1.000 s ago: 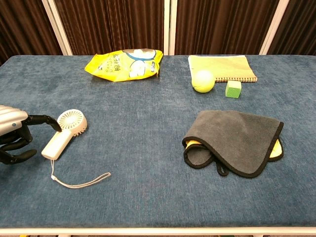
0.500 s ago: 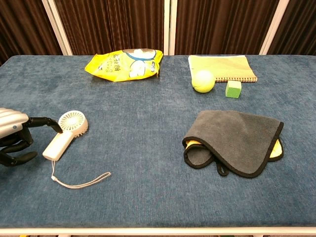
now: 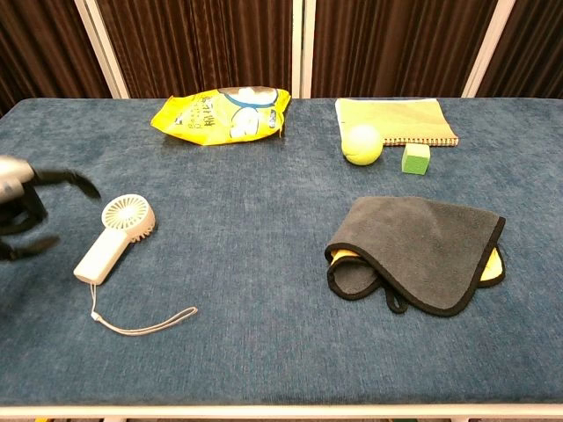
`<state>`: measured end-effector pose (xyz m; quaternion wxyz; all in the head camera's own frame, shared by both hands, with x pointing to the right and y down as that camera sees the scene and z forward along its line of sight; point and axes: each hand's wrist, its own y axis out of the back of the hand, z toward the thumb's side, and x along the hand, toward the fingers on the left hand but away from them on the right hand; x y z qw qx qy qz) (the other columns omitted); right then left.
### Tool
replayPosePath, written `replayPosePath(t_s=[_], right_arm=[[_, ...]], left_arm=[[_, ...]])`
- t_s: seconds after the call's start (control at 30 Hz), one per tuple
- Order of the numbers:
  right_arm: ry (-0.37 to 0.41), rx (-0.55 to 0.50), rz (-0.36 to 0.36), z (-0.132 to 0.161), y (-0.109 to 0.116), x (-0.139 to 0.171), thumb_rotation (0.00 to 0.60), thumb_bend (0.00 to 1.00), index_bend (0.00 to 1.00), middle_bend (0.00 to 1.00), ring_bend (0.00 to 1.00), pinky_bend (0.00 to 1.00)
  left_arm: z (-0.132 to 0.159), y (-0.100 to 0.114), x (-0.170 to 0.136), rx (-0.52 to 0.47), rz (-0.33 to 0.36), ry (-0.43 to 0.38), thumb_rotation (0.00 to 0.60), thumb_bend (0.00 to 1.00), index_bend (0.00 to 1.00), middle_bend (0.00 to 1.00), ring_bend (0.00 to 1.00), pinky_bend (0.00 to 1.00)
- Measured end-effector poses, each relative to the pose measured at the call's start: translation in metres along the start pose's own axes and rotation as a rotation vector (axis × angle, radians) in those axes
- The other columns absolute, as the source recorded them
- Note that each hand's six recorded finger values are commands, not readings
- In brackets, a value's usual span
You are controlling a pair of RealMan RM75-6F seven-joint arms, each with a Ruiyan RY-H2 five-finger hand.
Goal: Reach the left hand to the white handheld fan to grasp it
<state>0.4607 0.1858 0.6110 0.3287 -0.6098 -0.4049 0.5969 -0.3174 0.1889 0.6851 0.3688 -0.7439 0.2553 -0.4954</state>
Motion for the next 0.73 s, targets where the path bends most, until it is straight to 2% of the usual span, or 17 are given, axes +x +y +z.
replayPosePath(t_s=[0.07, 0.1, 0.13, 0.2, 0.23, 0.27, 0.3, 0.37, 0.47, 0.73], right_arm=[[-0.001, -0.002, -0.001, 0.000, 0.000, 0.000, 0.600, 0.16, 0.00, 0.00, 0.00, 0.00], [-0.001, -0.003, -0.003, -0.001, 0.001, 0.000, 0.600, 0.15, 0.00, 0.00, 0.00, 0.00], [-0.002, -0.003, -0.005, -0.001, 0.001, 0.000, 0.600, 0.16, 0.00, 0.00, 0.00, 0.00], [-0.003, -0.004, -0.007, -0.002, 0.002, 0.000, 0.600, 0.16, 0.00, 0.00, 0.00, 0.00], [-0.003, -0.004, -0.008, -0.002, 0.002, 0.000, 0.600, 0.16, 0.00, 0.00, 0.00, 0.00], [-0.003, -0.004, -0.008, -0.002, 0.002, 0.000, 0.600, 0.16, 0.00, 0.00, 0.00, 0.00], [-0.003, -0.003, -0.009, -0.002, 0.002, 0.000, 0.600, 0.15, 0.00, 0.00, 0.00, 0.00], [-0.002, -0.003, -0.011, -0.001, 0.002, 0.001, 0.600, 0.15, 0.00, 0.00, 0.00, 0.00], [-0.001, -0.006, -0.014, 0.001, 0.002, 0.001, 0.600, 0.16, 0.00, 0.00, 0.00, 0.00], [0.012, -0.010, -0.023, 0.011, 0.002, 0.002, 0.600, 0.15, 0.00, 0.00, 0.00, 0.00]], left_arm=[[-0.006, 0.011, -0.004, -0.001, 0.045, 0.027, 0.600, 0.37, 0.21, 0.77, 0.76, 0.83], [-0.009, 0.015, -0.006, -0.002, 0.065, 0.041, 0.600, 0.35, 0.20, 0.68, 0.66, 0.76], [-0.013, 0.018, -0.008, -0.003, 0.087, 0.059, 0.600, 0.34, 0.19, 0.57, 0.53, 0.69], [-0.027, 0.024, -0.015, -0.006, 0.137, 0.121, 0.600, 0.27, 0.16, 0.22, 0.16, 0.40], [-0.034, 0.026, -0.019, -0.005, 0.158, 0.154, 0.600, 0.23, 0.15, 0.11, 0.07, 0.29], [-0.045, 0.028, -0.023, -0.006, 0.186, 0.203, 0.600, 0.18, 0.15, 0.04, 0.02, 0.21], [-0.054, 0.029, -0.027, -0.008, 0.206, 0.242, 0.600, 0.13, 0.14, 0.01, 0.00, 0.17], [-0.072, 0.029, -0.036, -0.025, 0.239, 0.320, 0.600, 0.07, 0.14, 0.00, 0.00, 0.14], [-0.087, 0.028, -0.045, -0.060, 0.258, 0.379, 0.600, 0.01, 0.13, 0.00, 0.00, 0.14], [-0.098, 0.028, -0.053, -0.058, 0.226, 0.405, 0.600, 0.01, 0.13, 0.00, 0.00, 0.14]])
